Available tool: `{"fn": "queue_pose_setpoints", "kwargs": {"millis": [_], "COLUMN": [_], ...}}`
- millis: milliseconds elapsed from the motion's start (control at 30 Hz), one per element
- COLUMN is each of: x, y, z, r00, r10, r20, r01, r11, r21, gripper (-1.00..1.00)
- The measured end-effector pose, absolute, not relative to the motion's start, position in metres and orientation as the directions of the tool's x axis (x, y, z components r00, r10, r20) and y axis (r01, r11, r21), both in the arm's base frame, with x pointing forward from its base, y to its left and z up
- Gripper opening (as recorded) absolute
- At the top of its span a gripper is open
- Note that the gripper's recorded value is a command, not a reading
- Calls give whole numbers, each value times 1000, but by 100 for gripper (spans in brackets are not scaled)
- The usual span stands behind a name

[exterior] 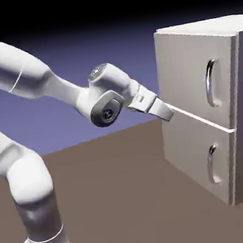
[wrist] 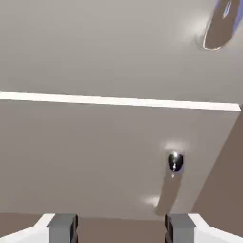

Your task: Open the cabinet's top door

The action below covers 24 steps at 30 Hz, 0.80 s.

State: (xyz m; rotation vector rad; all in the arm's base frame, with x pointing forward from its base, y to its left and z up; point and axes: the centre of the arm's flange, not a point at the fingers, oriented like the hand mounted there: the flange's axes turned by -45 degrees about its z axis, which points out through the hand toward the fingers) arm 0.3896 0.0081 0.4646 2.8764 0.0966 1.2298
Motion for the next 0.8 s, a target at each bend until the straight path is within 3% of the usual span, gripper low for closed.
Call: {"fn": "queue_pose_setpoints", "kwargs": {"millis": [800], "x": [376], "y": [28], "z": [552], "r00": [486], "r10": [145], "r20": [862], "r01": [106], "r11": [-989], "r21": [107], "gripper": [0]}}
